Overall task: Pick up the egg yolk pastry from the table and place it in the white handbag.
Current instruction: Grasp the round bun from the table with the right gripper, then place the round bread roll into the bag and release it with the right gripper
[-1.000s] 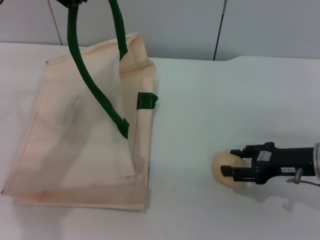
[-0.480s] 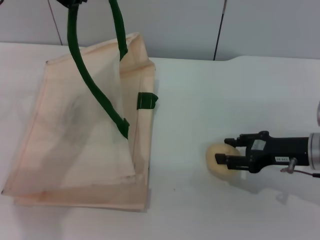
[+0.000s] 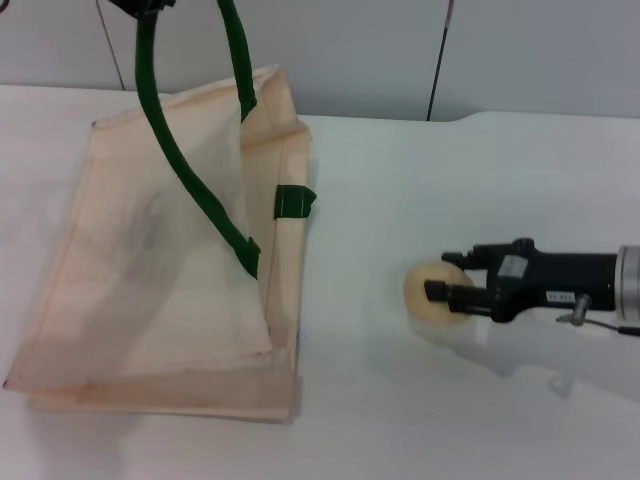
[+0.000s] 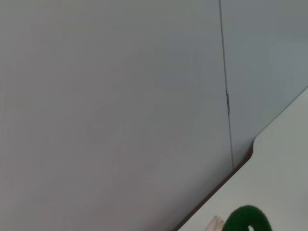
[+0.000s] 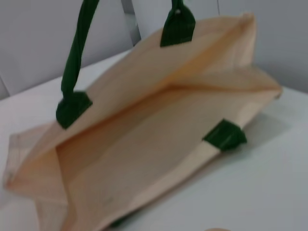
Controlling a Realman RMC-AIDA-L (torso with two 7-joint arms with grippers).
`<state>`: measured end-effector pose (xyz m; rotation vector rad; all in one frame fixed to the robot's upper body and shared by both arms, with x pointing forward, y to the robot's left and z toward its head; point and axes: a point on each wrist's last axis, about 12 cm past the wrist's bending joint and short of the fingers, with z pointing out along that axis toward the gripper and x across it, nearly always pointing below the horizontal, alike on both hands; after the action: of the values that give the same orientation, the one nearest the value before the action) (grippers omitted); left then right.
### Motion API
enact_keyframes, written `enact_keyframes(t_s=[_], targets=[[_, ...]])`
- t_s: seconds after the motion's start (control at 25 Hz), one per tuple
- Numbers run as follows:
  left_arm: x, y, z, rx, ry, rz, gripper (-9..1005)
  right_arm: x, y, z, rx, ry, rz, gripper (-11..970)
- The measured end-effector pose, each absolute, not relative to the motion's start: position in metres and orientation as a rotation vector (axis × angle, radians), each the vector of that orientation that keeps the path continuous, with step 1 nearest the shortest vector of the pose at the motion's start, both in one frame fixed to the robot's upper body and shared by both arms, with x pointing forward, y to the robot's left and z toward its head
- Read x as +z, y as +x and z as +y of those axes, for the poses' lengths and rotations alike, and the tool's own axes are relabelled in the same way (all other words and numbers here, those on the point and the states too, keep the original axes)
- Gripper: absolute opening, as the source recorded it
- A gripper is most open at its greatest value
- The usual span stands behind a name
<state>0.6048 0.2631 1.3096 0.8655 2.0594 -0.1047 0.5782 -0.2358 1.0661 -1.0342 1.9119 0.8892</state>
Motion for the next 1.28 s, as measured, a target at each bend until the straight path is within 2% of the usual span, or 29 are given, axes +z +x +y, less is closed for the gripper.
enact_keyframes(t_s=[0.24, 0.56, 1.28], targets=[[1.317, 0.601, 0.251, -0.188, 0.906, 1.997, 113, 1.081, 0.590, -0.220, 0.905, -1.067, 1.804, 514], [1.331, 0.592, 0.243, -0.186, 0.917, 1.952, 114, 1.097, 0.608, -0.191, 0.892, -1.116, 1.686, 431], [1.335, 0.589, 0.235, -0.200, 0.940, 1.934, 117, 1.112, 0.615, -0.141, 0.902, -1.217, 1.506, 297]])
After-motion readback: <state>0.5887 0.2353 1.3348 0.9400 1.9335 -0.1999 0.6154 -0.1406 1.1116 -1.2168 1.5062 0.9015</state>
